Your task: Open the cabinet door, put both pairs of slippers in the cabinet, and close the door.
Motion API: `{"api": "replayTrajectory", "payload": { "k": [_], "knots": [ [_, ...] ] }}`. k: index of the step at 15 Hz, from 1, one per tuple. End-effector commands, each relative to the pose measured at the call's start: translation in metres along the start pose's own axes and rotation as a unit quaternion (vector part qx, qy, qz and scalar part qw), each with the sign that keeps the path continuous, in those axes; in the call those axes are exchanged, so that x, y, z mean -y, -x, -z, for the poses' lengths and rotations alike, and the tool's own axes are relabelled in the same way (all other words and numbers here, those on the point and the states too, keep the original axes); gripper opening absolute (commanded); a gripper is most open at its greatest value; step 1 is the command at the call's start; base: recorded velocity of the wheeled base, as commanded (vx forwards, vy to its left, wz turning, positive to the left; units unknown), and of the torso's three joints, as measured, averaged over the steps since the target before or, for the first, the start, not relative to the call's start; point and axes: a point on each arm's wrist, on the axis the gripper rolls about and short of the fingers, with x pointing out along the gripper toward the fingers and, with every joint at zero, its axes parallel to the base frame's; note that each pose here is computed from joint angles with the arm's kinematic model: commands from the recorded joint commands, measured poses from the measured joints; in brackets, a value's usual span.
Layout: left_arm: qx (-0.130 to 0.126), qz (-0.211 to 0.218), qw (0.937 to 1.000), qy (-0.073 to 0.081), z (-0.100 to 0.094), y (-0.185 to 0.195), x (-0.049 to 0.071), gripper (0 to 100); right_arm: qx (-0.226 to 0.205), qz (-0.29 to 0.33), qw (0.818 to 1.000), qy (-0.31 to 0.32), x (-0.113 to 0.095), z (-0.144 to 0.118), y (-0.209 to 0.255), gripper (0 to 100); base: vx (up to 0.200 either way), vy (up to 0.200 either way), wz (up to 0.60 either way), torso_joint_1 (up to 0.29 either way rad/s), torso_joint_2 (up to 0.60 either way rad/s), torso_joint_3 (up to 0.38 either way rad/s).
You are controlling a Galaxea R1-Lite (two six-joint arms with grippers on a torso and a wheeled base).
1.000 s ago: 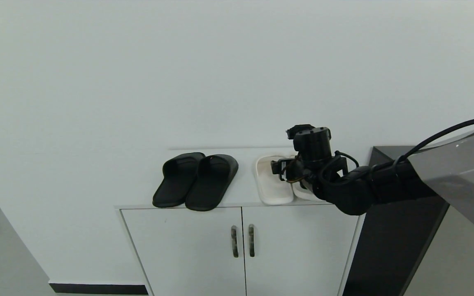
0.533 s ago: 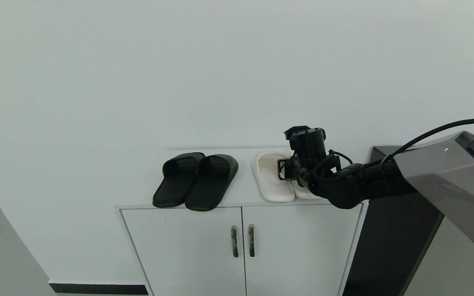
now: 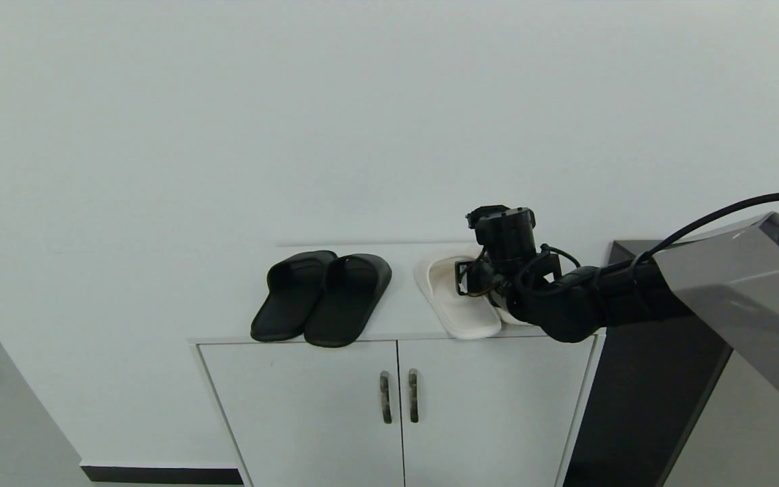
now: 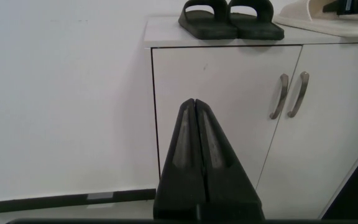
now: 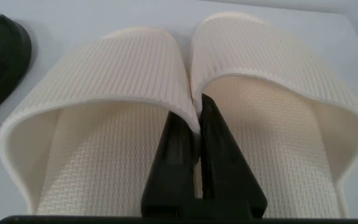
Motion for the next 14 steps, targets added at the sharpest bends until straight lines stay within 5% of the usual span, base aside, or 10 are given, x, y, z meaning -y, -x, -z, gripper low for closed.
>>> {"api": "replayTrajectory", "payload": {
  "k": [1,4,5,13,14],
  "knots": [
    [0.000,-0.001,1.0000,0.000,0.000,0.000,0.000,0,0.005,-0.001,1.000,-0.002,0.000,-0.004,0.004,0,0.000,0.000,0.00,0.000,0.00,0.000],
    [0.000,0.000,1.0000,0.000,0.000,0.000,0.000,0,0.007,0.000,1.000,-0.006,0.000,-0.005,0.003,0,0.000,0.000,0.00,0.000,0.00,0.000],
    [0.000,-0.001,1.0000,0.000,0.000,0.000,0.000,0,0.008,0.000,1.000,-0.006,0.001,-0.006,0.004,100,0.000,0.000,0.00,0.000,0.00,0.000],
    [0.000,-0.001,1.0000,0.000,0.000,0.000,0.000,0,0.002,0.009,1.000,-0.003,0.005,0.002,-0.014,100,0.000,0.000,0.00,0.000,0.00,0.000],
    [0.000,-0.001,1.0000,0.000,0.000,0.000,0.000,0,0.002,0.009,1.000,-0.003,0.006,0.001,-0.015,0,0.000,0.000,0.00,0.000,0.00,0.000]
  ]
}}
